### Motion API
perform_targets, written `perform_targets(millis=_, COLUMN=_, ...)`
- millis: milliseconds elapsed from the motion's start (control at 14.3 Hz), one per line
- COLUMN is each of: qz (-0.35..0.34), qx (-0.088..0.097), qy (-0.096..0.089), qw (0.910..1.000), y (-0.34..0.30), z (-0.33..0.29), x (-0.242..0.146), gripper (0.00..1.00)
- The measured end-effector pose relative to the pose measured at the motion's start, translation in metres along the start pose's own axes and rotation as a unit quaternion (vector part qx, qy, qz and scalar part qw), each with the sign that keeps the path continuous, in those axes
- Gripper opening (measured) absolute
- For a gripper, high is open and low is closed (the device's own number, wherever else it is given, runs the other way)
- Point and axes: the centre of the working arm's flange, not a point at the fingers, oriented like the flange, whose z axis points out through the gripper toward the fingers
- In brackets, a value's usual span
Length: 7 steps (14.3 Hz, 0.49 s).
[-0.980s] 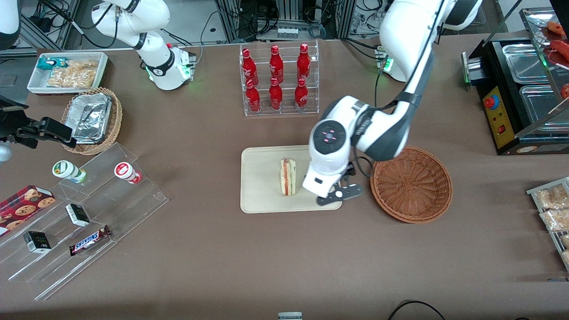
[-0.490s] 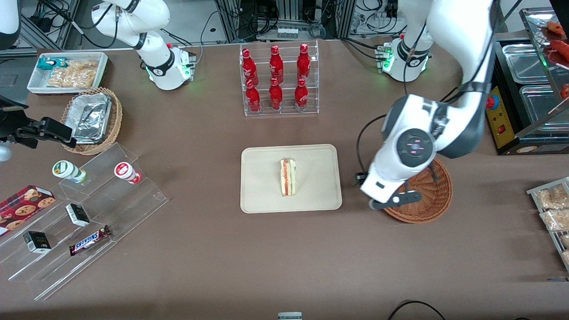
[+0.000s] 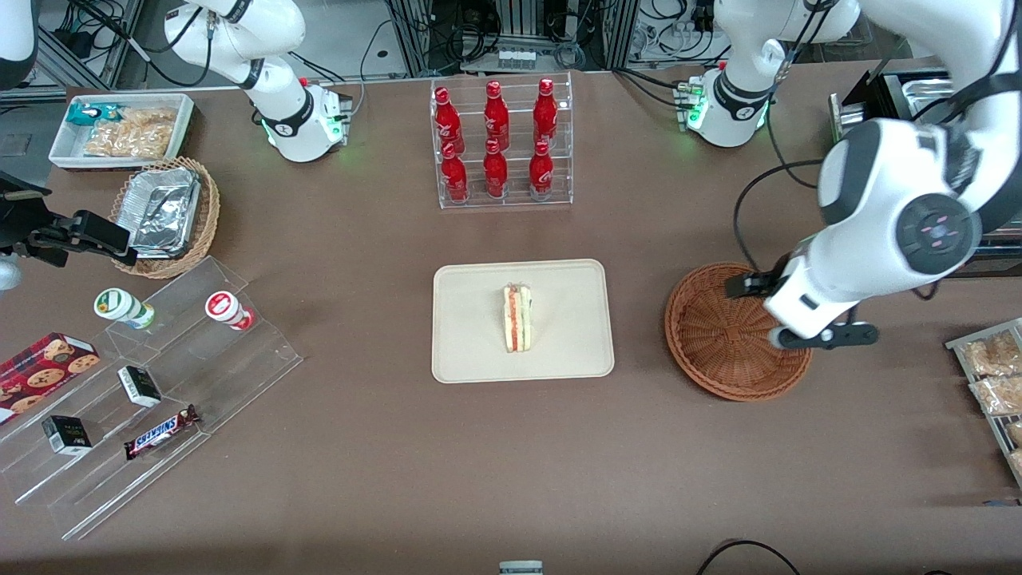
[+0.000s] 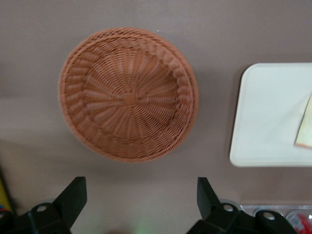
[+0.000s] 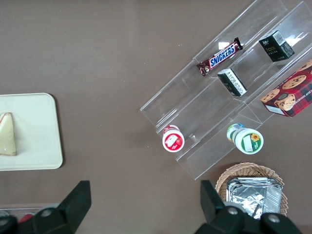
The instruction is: Place sandwich from basket to tray
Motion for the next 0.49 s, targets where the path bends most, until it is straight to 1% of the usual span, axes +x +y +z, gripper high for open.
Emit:
perform_targets(millis=210, qz=0.029, qx=-0.011, qy=0.013, qw=0.9994, y=-0.029, z=-0.031, x=-0.018, gripper=1.0)
perform_targets(millis=350, qz=0.058, qx=-0.014, qy=0.023, qw=0.9979, y=-0.055, z=-0.049, x=-0.029, gripper=1.0)
perform_targets(millis=490, qz=0.07, qx=-0.016, qy=0.041, qw=0.9966, y=-0.083, z=-0.069, x=-0.041, gripper=1.0)
